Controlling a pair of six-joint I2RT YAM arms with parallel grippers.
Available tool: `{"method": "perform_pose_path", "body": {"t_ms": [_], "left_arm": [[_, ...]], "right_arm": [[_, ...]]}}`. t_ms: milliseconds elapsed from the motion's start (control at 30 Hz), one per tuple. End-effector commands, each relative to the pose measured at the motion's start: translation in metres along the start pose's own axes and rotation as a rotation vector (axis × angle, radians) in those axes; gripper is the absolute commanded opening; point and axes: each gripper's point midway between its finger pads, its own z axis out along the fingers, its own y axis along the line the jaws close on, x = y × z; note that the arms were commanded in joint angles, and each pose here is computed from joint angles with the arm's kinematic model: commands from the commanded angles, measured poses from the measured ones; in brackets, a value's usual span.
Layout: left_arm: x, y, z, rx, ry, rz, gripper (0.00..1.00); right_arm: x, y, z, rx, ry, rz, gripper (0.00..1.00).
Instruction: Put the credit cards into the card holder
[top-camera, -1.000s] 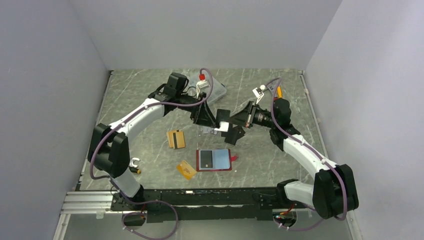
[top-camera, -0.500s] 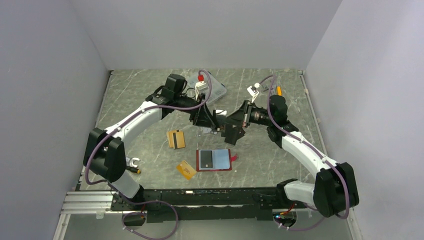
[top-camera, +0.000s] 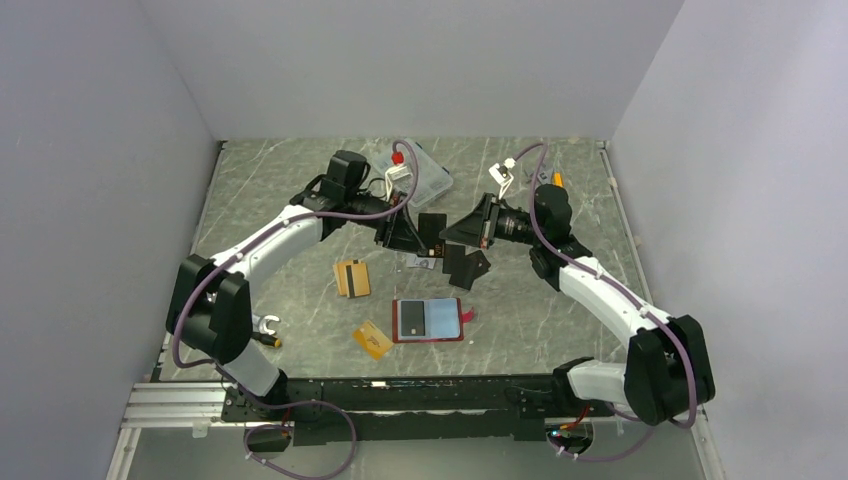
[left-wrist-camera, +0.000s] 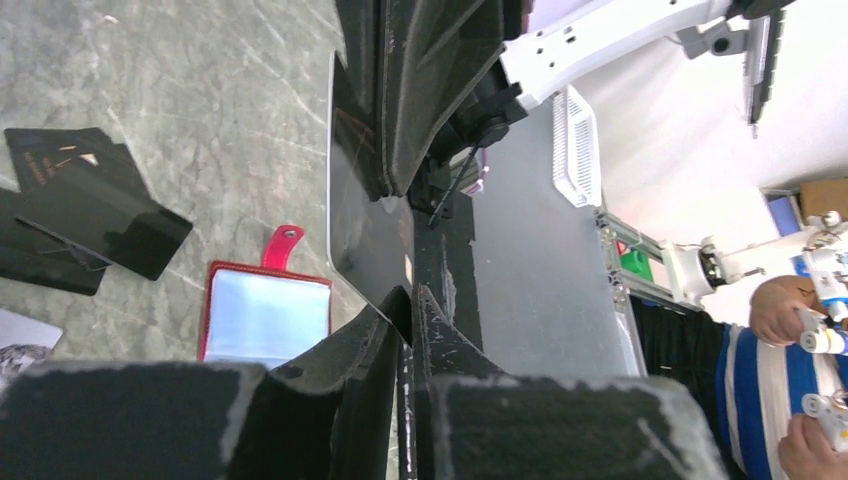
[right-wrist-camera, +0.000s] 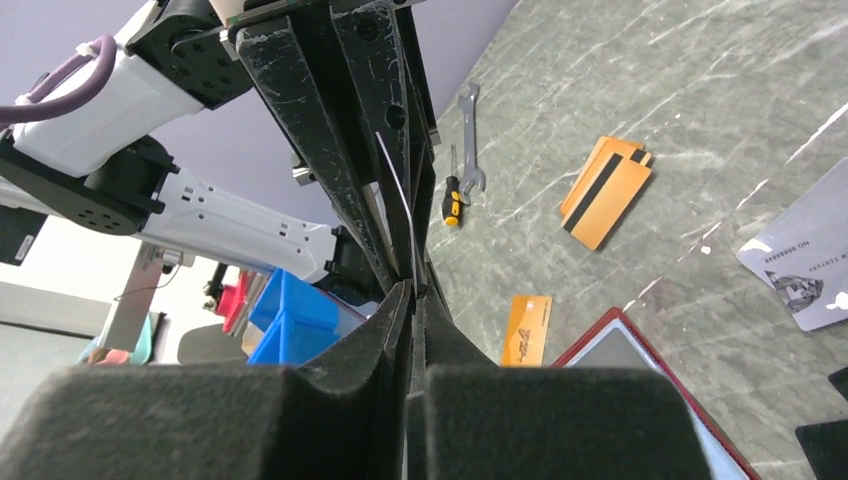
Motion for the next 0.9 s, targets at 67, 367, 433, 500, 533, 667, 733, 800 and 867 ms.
{"method": "perform_pose_path", "body": {"t_ms": [67, 367, 433, 500, 533, 667, 733, 800, 867], "left_arm": [[-0.013, -0.029, -0.002, 0.164, -0.017, 0.073, 0.15], [-0.017, -0.032, -0.010, 0.204, -0.030, 0.058, 0.14], [-0.017, -0.031, -0.012, 0.199, -0.033, 0.059, 0.13], [-0.016, -0.029, -0.012, 0.190, -0.033, 0.059, 0.13], [-0.016, -0.029, -0.012, 0.183, -0.033, 0.067, 0.13], [-0.015, -0.028, -0.013, 0.168, -0.029, 0.050, 0.09], [-0.015, -0.027, -0.014, 0.159, -0.026, 0.056, 0.08], [-0.016, -0.025, -0.015, 0.144, -0.024, 0.058, 0.08], [-0.018, -0.027, -0.017, 0.134, -0.026, 0.059, 0.08]], "right_arm": [[-0.005, 0.019, 0.009, -0.095, -0.005, -0.046, 0.14], [-0.012, 0.039, 0.018, -0.227, -0.041, -0.001, 0.19], [-0.011, 0.039, 0.018, -0.235, -0.049, 0.014, 0.15], [-0.010, 0.041, 0.017, -0.243, -0.058, 0.022, 0.14], [-0.009, 0.042, 0.017, -0.248, -0.056, 0.026, 0.14], [-0.003, 0.042, 0.018, -0.247, -0.039, 0.035, 0.15], [-0.001, 0.041, 0.020, -0.233, -0.036, 0.034, 0.17], [-0.001, 0.041, 0.024, -0.216, -0.028, 0.025, 0.17], [-0.001, 0.041, 0.029, -0.201, -0.016, 0.011, 0.15]]}}
